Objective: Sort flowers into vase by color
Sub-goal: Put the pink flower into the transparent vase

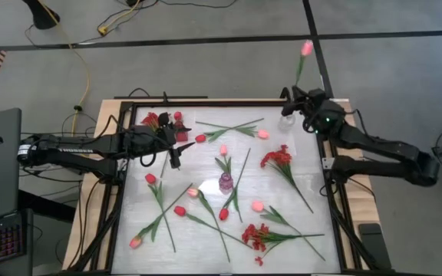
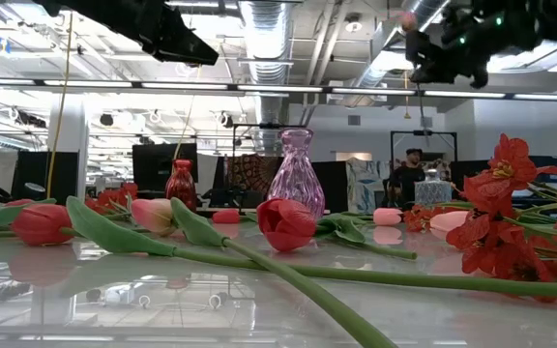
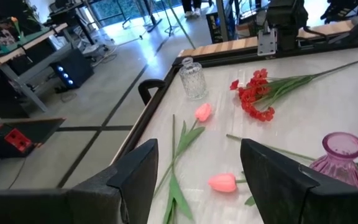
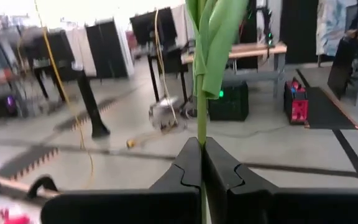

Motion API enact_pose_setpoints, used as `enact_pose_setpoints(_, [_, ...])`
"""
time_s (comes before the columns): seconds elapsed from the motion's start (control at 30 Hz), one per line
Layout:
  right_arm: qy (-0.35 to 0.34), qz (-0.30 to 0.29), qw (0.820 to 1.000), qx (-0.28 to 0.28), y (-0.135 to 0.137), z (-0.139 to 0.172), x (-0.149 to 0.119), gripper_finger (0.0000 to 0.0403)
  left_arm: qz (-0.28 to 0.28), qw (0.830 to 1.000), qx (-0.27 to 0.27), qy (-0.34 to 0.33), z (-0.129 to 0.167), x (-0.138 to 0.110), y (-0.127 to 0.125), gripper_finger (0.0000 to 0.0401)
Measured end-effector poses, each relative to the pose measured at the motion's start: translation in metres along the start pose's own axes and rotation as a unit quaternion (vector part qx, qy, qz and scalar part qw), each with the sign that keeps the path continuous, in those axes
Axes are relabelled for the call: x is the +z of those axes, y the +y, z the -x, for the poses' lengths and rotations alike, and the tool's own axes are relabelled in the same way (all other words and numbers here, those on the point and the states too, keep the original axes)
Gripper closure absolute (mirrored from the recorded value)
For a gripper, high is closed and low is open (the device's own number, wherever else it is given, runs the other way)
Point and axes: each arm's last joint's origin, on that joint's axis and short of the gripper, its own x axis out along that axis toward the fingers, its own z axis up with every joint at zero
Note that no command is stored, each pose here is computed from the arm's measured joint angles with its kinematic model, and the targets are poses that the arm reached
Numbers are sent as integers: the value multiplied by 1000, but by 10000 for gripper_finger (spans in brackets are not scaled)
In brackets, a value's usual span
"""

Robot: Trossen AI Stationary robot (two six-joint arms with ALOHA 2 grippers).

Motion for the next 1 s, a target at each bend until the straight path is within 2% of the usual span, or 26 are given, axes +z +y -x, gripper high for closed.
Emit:
enact_pose_setpoints(0.17, [-16, -13, 1000, -16, -10, -1, -17, 378, 1, 1000, 0, 1, 0, 0, 0, 183])
enact_pose_setpoints(0.73, [8, 21, 998, -51, -16, -17, -31, 378, 5, 1000, 0, 1, 0, 0, 0, 183])
enact_pose_setpoints(1.0, [-6, 22, 998, -53, -14, -23, -33, 376, -6, 1000, -4, 17, -10, -5, -4, 183])
